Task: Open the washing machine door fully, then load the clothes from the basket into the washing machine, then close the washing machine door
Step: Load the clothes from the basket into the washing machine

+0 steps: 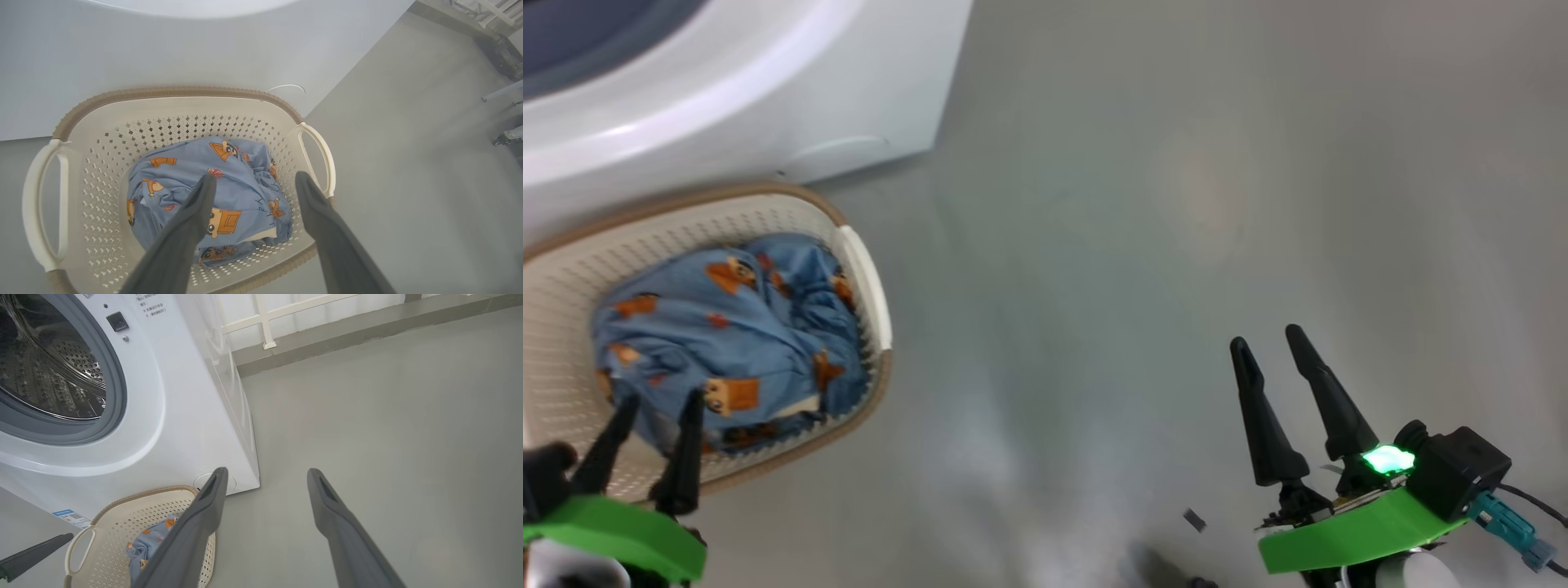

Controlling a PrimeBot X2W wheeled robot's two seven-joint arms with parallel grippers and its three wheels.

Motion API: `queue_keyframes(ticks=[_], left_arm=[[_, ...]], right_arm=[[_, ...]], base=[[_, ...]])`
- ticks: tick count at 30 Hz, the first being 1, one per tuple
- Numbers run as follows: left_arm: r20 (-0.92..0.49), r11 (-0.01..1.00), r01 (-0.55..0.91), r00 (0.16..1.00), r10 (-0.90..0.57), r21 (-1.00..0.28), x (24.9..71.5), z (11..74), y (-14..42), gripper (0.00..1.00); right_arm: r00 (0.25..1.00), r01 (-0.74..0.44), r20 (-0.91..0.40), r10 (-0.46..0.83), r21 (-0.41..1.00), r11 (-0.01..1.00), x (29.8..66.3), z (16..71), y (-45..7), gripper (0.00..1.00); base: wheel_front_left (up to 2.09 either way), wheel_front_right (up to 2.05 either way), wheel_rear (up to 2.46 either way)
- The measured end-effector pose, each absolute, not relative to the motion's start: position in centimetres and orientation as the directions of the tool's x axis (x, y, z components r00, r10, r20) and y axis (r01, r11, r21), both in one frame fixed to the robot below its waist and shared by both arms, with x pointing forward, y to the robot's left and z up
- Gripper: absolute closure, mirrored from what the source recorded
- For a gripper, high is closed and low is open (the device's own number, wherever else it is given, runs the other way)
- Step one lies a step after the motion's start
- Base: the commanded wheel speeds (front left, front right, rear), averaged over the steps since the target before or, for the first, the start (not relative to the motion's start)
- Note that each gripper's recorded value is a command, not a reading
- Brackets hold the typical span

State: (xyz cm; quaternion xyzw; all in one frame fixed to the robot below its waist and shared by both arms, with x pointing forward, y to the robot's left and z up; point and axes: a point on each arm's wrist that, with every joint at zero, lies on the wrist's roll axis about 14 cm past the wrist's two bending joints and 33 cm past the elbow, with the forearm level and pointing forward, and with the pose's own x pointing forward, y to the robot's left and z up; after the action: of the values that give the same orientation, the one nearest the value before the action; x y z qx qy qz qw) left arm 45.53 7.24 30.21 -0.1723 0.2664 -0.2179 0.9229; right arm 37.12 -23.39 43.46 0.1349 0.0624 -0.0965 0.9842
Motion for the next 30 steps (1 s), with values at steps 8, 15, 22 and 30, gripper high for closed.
queue_keyframes(ticks=[8,15,22,30], left_arm=[[-0.541,0.843,0.279,0.665,-0.515,-0.46,46.9,24.5,5.7,0.0],[-0.636,0.862,0.253,0.59,-0.497,-0.439,48.4,19.6,5.2,0.0],[-0.733,0.884,0.218,0.495,-0.466,-0.414,48.6,14.9,4.6,0.0],[-0.795,0.897,0.255,0.42,-0.439,-0.361,49.5,11.7,3.7,0.0]], right_arm=[[0.962,0.232,-0.207,-0.18,0.26,0.937,37.5,41.5,-23.3,0.0],[0.947,0.243,-0.271,-0.174,0.244,0.939,37.7,39.4,-23.0,0.0],[0.934,0.252,-0.31,-0.179,0.216,0.943,38.0,38.0,-23.2,0.0],[0.924,0.256,-0.338,-0.177,0.205,0.945,38.0,37.1,-23.1,0.0]], base=[[0.0,0.0,0.0],[0.0,0.0,0.0],[0.0,0.0,0.0],[0.0,0.0,0.0]])
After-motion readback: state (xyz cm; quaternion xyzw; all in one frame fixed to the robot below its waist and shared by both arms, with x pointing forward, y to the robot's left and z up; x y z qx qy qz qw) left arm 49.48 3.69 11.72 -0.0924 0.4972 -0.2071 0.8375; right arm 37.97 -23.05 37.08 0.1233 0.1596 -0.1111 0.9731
